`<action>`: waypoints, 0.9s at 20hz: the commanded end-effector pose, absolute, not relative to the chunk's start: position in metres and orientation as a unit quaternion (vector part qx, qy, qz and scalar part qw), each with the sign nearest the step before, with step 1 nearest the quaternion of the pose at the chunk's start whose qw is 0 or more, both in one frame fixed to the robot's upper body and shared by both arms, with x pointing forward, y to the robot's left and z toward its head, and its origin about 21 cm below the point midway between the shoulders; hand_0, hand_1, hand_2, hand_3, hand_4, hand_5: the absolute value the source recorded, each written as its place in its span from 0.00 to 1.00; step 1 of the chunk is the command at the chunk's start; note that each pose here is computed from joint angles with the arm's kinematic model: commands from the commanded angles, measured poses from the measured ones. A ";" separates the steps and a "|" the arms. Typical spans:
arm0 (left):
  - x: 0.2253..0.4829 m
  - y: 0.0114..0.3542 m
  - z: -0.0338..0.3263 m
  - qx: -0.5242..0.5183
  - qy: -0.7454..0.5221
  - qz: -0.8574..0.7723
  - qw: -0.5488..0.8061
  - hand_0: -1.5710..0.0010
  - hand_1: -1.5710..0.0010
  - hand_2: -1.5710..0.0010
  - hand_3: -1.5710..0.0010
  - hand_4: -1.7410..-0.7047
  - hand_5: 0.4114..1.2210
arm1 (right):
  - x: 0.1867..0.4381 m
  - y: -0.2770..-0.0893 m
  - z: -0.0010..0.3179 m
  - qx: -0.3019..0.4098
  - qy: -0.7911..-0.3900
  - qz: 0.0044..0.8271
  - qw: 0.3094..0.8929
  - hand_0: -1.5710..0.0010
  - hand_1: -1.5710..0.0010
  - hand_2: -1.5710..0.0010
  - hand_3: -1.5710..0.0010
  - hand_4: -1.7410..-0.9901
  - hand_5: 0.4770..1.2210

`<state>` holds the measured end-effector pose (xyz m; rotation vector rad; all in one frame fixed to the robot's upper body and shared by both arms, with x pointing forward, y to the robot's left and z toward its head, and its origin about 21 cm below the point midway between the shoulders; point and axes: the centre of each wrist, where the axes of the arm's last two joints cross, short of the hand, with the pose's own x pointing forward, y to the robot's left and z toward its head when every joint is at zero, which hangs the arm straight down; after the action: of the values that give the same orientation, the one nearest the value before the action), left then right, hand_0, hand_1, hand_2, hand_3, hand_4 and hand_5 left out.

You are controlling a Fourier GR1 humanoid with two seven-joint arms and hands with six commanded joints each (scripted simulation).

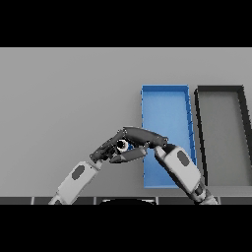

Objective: Pick up the blue pipe and place it into the blue bin.

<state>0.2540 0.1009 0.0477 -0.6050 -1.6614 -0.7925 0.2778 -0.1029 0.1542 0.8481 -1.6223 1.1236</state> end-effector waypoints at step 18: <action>0.262 0.119 0.045 -0.183 -0.687 -0.443 0.547 0.94 0.94 0.95 0.94 0.81 0.35 | 0.271 -0.099 0.162 0.347 -0.679 0.458 0.457 0.00 0.00 0.00 0.00 0.33 1.00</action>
<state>0.2615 0.1193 0.0452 -0.4333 -1.6285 -1.0494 0.2706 -0.0991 0.1624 0.8545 -1.6748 1.1310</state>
